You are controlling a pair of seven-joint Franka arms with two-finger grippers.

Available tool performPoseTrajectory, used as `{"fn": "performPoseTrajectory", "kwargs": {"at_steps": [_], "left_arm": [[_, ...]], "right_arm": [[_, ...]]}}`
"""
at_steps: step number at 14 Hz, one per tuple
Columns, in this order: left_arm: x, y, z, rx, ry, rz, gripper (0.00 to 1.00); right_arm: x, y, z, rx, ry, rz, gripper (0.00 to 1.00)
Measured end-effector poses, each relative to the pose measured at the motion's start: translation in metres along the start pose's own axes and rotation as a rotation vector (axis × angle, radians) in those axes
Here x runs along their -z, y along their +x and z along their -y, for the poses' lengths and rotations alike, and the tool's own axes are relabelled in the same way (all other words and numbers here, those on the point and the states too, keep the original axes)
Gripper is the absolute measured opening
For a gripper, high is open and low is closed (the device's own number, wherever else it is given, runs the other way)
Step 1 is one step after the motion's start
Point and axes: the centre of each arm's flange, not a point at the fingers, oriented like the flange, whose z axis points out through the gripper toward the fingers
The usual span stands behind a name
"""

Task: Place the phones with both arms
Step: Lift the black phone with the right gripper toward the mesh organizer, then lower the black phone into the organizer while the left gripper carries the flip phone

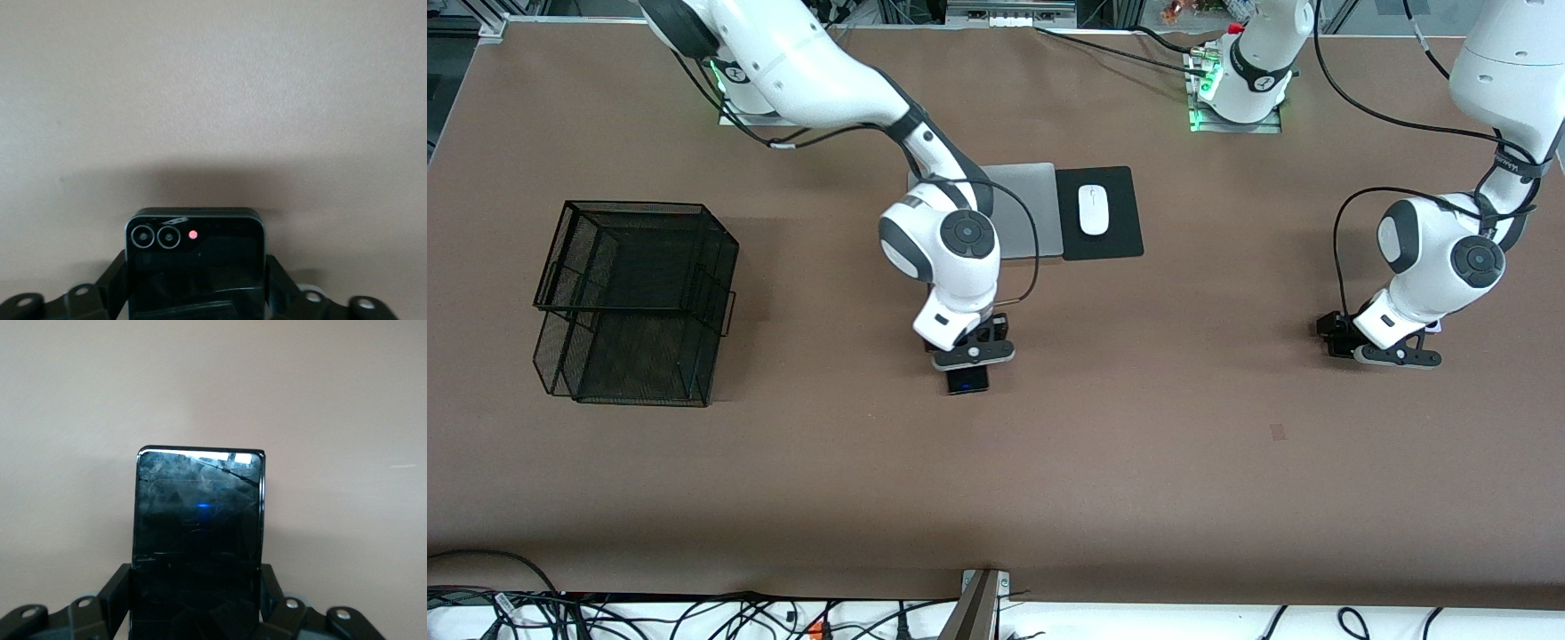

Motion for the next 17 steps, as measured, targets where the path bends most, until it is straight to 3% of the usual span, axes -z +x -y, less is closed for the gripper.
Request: {"fn": "performPoseTrajectory", "kwargs": {"at_steps": [3, 6, 8, 12, 17], "left_arm": [[0.001, 0.001, 0.001, 0.005, 0.001, -0.002, 0.81], [0.001, 0.006, 0.000, 0.022, 0.002, -0.008, 0.81], [0.005, 0.019, -0.009, 0.031, 0.002, 0.000, 0.81], [0.043, 0.062, -0.038, 0.051, 0.015, 0.045, 0.81], [0.077, 0.103, -0.144, 0.110, 0.027, 0.026, 0.81]], "right_arm": [[0.090, 0.023, -0.078, -0.097, -0.105, 0.051, 0.79], [0.146, 0.038, -0.170, -0.138, -0.122, 0.122, 0.79], [0.160, 0.043, -0.236, -0.140, -0.110, 0.172, 0.79], [0.162, 0.030, -0.373, -0.124, -0.015, 0.264, 0.79], [0.127, -0.016, -0.500, -0.090, 0.014, 0.333, 0.79]]}}
